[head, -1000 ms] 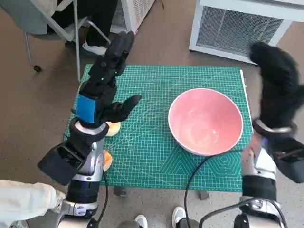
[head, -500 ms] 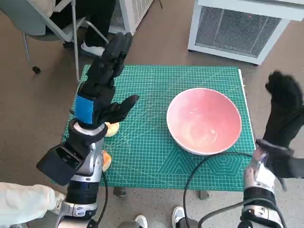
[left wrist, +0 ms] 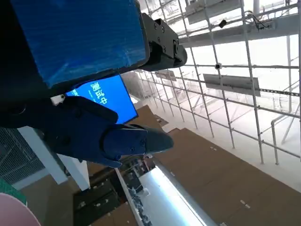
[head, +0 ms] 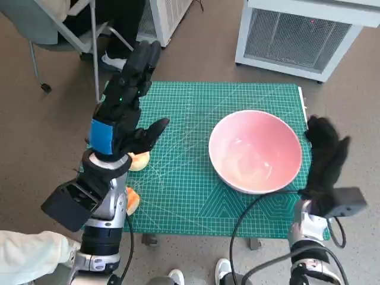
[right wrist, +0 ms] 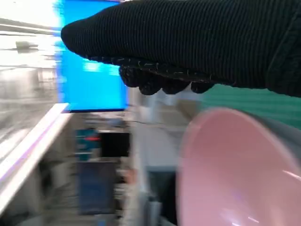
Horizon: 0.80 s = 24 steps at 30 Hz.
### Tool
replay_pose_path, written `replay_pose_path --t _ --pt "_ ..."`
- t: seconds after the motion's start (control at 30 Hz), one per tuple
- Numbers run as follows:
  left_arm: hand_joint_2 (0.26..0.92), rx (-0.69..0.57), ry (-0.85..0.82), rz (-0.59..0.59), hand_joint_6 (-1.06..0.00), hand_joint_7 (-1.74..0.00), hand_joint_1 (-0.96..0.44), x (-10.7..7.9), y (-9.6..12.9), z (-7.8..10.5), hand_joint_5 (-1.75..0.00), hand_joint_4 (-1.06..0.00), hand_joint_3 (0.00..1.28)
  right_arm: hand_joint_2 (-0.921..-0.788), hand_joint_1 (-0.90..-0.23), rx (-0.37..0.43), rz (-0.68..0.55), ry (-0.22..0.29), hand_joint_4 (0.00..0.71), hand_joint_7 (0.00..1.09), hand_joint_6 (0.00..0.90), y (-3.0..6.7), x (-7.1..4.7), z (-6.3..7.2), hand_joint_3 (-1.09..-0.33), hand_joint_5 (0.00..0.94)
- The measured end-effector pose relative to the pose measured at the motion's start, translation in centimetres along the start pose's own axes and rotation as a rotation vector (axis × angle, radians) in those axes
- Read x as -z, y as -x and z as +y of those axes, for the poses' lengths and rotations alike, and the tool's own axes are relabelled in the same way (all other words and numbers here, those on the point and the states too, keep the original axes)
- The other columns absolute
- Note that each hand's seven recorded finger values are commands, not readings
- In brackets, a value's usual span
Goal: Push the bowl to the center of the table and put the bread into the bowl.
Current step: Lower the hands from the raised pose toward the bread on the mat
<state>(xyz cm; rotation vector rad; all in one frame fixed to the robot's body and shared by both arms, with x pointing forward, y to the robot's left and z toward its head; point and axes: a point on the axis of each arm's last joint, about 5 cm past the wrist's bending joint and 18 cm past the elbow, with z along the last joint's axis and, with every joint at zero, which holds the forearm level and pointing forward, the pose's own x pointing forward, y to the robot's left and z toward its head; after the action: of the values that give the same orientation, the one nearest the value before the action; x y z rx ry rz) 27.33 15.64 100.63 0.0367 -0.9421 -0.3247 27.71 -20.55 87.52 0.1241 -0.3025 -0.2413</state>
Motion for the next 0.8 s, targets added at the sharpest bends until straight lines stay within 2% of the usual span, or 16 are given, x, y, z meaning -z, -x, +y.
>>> replay_pose_path --t 0.1,0.43,0.8 --pt "0.921 0.0 -0.004 0.002 -0.36 -0.01 -0.49 0.0 0.0 0.1 0.0 -0.25 0.27 -0.921 -0.474 -0.002 0.049 -0.032 0.216 0.51 0.006 -0.25 0.2 0.4 -0.872 0.002" --pt "0.921 0.002 -0.042 0.005 -0.36 -0.01 -0.48 -0.4 0.1 0.7 0.0 -0.25 0.27 -0.921 -0.488 -0.03 0.128 -0.089 0.22 0.52 0.017 -1.43 0.1 2.4 -0.858 0.003" --pt "0.921 -0.019 -0.072 0.018 -0.37 -0.02 -0.48 -0.7 0.6 0.9 0.0 -0.26 0.27 -0.921 -0.531 -0.079 0.13 -0.159 0.2 0.53 0.023 -2.39 -0.6 5.2 -0.835 0.0"
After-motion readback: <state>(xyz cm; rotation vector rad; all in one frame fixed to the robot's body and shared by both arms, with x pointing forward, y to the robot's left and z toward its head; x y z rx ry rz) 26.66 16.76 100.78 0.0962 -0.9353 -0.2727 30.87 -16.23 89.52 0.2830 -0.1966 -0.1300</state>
